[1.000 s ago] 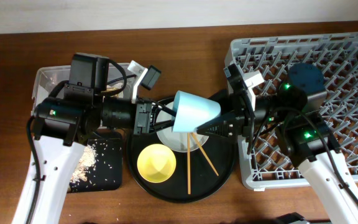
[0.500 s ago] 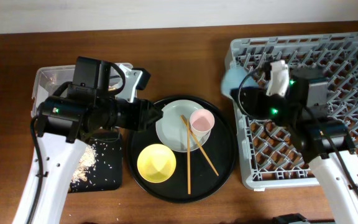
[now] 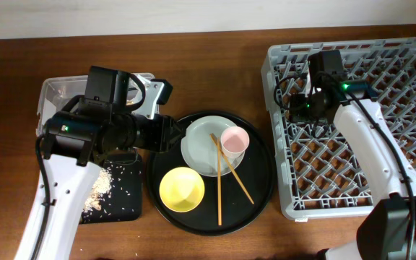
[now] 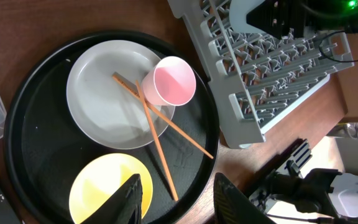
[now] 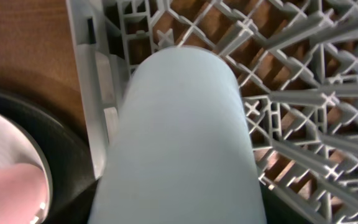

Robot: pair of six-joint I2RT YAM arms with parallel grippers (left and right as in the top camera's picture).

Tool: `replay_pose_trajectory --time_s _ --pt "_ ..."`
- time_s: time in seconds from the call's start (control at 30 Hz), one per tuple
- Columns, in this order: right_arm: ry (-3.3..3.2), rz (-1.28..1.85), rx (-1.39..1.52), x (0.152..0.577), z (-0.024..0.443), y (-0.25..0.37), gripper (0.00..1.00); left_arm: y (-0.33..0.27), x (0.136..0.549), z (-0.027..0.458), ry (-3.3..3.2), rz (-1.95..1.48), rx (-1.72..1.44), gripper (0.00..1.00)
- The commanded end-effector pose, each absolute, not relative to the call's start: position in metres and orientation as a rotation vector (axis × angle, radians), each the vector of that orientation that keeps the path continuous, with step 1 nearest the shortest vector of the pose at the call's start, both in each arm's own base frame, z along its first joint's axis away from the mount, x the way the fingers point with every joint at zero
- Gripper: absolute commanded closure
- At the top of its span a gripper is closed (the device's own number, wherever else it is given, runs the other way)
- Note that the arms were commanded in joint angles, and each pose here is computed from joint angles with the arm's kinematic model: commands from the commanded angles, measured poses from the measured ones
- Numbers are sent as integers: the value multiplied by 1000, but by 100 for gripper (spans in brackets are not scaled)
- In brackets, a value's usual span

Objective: Sort waste into correct bins and load items into the dishwasher rack
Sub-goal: 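Place the blue cup upside down in the rack with the right gripper, then lift the pink cup with the left gripper and pass it to the right gripper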

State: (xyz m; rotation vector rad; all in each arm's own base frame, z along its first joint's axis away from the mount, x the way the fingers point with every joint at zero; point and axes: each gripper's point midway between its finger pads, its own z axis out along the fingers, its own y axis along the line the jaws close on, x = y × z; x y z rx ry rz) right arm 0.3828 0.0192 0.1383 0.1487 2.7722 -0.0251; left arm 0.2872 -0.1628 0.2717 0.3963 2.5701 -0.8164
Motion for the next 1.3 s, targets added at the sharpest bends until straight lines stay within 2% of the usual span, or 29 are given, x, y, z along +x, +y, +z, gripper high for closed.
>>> replay_pose_trajectory --time_s 0.0,0.07,0.2,0.3,0.37,0.43,0.47,0.5,0.6,0.67,0.77,0.8,0.87,0.93,1.07,1.13,1.27 --pt "2776 -54 149 387 136 15 25 -161 287 271 2566 -797 415 63" --pt "2786 -56 149 385 135 15 20 -161 287 271 2565 -797 414 63" --pt "2783 17 127 387 139 24 20 -161 287 271 2565 -797 414 63" --pt "2751 143 101 385 186 39 22 -162 289 270 2566 -798 414 64" --pt "2740 174 95 375 210 42 13 -169 292 260 2595 -808 422 64" --pt "2773 169 98 365 210 41 1 -211 306 233 2606 -854 509 63" --pt "2773 169 98 365 210 41 1 -227 319 210 2642 -812 493 55" --pt "2773 169 98 365 210 41 1 -236 329 191 2678 -771 468 53" --pt "2773 169 98 365 210 41 1 -270 339 134 2759 -769 506 54" --pt "2773 169 98 365 210 41 1 -272 343 106 2823 -706 472 54" --pt "2773 169 98 365 210 41 1 -275 339 83 2879 -673 482 54" --pt "2773 169 98 365 210 41 1 -273 340 75 2889 -595 485 61" --pt "2773 169 98 365 210 41 1 -271 340 61 2912 -518 481 62" --pt "2773 169 99 365 210 41 1 -271 340 57 2920 -510 478 77" --pt "2773 169 98 365 210 41 1 -274 345 61 2896 -522 478 97" --pt "2773 169 99 365 210 41 1 -280 354 80 2848 -543 479 99" --pt "2773 169 98 365 210 41 1 -286 368 166 2665 -614 474 99"
